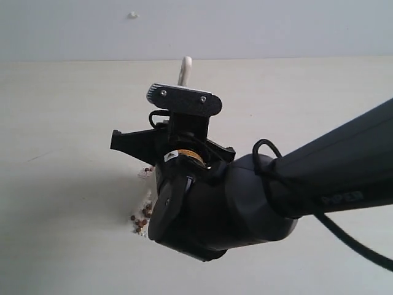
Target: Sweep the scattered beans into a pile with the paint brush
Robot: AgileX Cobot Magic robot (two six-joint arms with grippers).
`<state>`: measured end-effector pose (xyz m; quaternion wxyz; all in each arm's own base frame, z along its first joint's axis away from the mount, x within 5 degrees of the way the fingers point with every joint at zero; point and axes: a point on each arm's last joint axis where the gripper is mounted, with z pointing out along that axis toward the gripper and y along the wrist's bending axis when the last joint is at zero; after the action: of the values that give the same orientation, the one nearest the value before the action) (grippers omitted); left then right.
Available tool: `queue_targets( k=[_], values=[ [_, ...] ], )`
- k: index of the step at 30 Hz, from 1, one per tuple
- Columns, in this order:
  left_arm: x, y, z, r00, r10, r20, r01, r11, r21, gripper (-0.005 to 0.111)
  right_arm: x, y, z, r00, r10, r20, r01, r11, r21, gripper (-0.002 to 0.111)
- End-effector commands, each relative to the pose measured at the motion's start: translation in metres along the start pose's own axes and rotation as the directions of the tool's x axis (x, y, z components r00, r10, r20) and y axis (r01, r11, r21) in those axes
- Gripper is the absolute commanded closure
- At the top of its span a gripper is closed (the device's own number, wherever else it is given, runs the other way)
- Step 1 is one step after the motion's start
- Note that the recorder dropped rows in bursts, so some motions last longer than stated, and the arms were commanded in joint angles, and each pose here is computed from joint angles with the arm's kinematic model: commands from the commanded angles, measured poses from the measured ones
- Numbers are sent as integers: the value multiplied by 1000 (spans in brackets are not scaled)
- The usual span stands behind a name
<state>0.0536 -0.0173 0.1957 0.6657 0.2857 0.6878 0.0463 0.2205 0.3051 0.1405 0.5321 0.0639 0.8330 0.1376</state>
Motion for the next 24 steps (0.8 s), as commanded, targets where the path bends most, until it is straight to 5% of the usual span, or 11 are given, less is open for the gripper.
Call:
queue_targets(
  k=[1,3,6,11,24],
  values=[
    [0,0,0,1000,-3,7,3,1000,5,107,-17,23,-18,998,-22,52,31,985,-169,108],
    [0,0,0,1000,-3,7,3,1000,5,107,-19,31,-22,997,26,71,-8,971,-239,108],
    [0,0,0,1000,-3,7,3,1000,5,107,-15,22,-5,988,100,115,-76,978,-193,108],
    [0,0,0,1000,-3,7,3,1000,5,107,-8,35,37,988,152,3,-149,973,-178,108],
    [0,0,0,1000,-3,7,3,1000,5,107,2,33,49,997,-55,-46,54,998,-22,108]
  ],
)
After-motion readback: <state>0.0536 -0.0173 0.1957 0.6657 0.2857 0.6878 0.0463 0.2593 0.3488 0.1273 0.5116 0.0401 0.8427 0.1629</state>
